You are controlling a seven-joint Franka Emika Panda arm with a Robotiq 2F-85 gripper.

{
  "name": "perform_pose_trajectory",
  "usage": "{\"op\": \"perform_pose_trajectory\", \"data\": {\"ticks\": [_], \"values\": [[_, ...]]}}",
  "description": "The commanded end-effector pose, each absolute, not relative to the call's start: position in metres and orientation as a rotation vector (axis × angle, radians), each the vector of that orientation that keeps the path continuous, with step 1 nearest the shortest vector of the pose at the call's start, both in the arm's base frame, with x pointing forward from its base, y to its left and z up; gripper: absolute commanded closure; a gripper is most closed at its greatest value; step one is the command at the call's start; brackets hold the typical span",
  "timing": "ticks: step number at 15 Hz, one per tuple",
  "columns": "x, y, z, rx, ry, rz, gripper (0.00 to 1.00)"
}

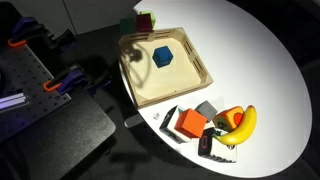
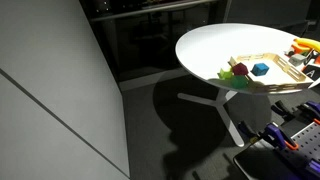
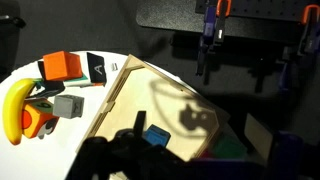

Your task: Remove the blue block from the box

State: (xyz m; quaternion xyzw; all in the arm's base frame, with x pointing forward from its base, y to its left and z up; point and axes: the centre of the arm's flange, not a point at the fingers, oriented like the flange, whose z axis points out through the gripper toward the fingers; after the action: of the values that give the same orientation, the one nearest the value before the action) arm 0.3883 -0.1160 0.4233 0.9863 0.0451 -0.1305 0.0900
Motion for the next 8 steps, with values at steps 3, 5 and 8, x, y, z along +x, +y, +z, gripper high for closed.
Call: {"op": "perform_pose_trajectory", "data": {"ticks": [3,5,8], "values": [[0.388,-0.116,0.424,2.933,0.134,-0.386,0.00],[0.395,-0.119,0.422,2.932,0.120,-0.370,0.00],[0.407,-0.126,0.416,2.943,0.090,-0.332,0.00]]}}
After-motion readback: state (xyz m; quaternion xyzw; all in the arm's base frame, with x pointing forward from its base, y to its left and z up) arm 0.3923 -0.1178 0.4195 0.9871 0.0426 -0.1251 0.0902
